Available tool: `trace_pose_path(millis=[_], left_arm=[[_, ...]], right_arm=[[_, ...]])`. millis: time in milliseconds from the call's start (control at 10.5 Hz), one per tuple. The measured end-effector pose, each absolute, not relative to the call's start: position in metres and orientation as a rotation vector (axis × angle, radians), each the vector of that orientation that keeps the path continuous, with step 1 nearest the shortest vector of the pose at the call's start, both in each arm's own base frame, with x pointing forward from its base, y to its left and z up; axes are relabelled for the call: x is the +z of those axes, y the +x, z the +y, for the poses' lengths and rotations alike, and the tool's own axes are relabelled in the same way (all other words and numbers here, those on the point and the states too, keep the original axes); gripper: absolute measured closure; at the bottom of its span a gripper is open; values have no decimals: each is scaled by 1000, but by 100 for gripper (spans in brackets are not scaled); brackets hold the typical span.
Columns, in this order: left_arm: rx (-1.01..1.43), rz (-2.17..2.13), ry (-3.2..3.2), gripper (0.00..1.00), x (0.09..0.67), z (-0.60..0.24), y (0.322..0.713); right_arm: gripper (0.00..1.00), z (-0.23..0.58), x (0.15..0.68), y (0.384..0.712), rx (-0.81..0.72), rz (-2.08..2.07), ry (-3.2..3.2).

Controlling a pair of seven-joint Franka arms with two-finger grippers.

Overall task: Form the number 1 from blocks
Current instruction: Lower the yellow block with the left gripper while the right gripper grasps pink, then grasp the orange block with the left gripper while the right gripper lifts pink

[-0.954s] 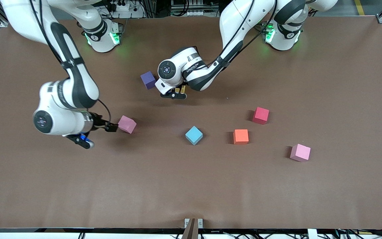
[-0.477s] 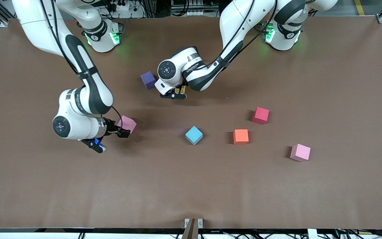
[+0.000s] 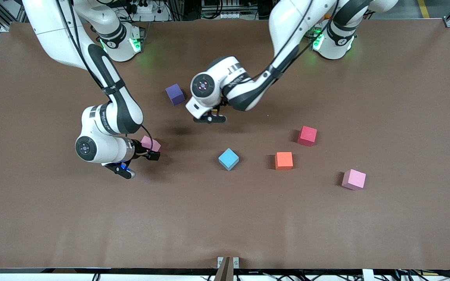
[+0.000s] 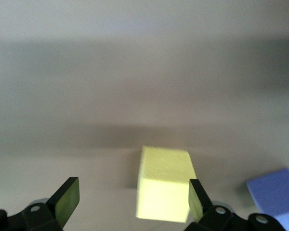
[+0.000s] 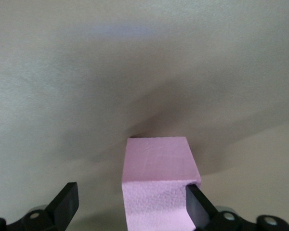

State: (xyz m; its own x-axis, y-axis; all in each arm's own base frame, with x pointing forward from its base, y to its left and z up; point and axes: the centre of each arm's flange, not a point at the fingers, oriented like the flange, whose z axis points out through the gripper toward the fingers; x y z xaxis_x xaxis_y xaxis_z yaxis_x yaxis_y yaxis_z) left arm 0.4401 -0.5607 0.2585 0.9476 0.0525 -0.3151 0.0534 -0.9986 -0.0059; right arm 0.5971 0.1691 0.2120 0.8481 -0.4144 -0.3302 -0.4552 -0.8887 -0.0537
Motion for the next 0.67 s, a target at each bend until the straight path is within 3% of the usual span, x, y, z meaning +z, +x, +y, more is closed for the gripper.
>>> trace_pose_path(millis=[286, 668], left_arm=[[-424, 541, 3009, 0, 276, -482, 536], [-315, 939, 2895, 0, 276, -438, 583]], right_arm=[[0, 162, 206, 594, 456, 661, -2901], [0, 157, 224, 597, 426, 641, -2896]])
